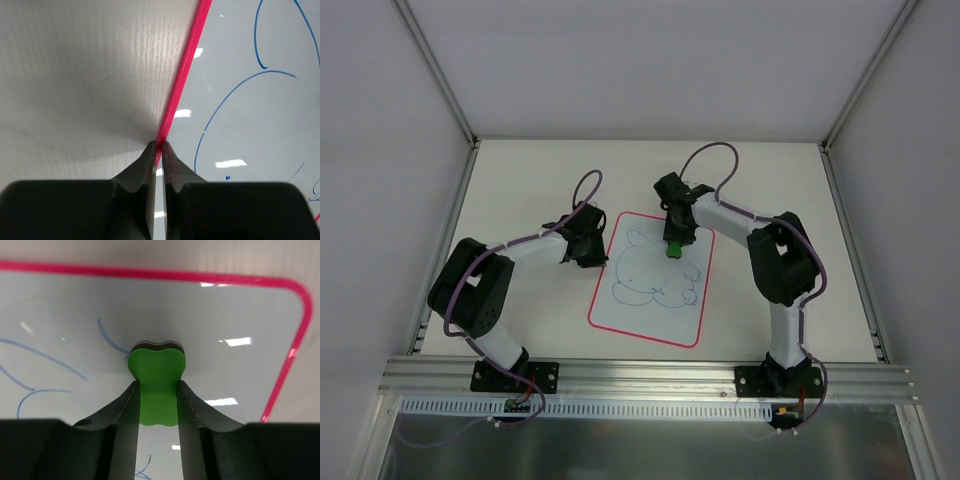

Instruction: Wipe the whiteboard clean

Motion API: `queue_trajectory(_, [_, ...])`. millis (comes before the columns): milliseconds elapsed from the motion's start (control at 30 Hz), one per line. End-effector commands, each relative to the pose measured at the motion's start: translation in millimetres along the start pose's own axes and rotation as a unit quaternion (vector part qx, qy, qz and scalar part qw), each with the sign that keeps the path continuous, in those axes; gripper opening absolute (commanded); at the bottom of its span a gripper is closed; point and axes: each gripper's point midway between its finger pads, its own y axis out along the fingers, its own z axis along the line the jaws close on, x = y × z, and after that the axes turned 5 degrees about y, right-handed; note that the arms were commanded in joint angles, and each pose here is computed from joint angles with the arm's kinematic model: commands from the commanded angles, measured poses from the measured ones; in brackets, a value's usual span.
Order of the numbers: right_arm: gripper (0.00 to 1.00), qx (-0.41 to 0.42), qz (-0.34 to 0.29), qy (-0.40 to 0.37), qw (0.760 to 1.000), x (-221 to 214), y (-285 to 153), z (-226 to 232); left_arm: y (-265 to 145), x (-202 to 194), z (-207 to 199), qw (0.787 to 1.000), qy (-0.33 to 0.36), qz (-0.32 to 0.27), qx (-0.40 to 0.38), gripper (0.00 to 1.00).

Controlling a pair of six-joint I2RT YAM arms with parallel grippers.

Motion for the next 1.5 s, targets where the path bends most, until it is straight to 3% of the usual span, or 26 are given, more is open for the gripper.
queue_trajectory(0, [0.0,-0.1,0.024,-0.011,0.995,-4,17,-62,9,-54,36,0.994,0.019,0.087,0.064,0.0])
queue_trajectory(300, [0.0,-0.064,0.053,-0.031,0.996,8,38,-1,10,-56,35,0.994,0.024,0.093,0.058,0.0])
queue_trajectory(1000, [0.0,0.03,0.085,-0.104,0.99,-37,37,110,10,-56,33,0.994,0.022,0.092,0.057,0.0])
queue_trajectory(1200, [0.0,0.005,0.061,-0.101,0.993,-23,33,99,9,-56,34,0.994,0.02,0.09,0.058,0.0])
queue_trajectory(1467, [0.0,-0.066,0.068,-0.05,0.994,-22,33,6,8,-54,34,0.994,0.02,0.086,0.057,0.0])
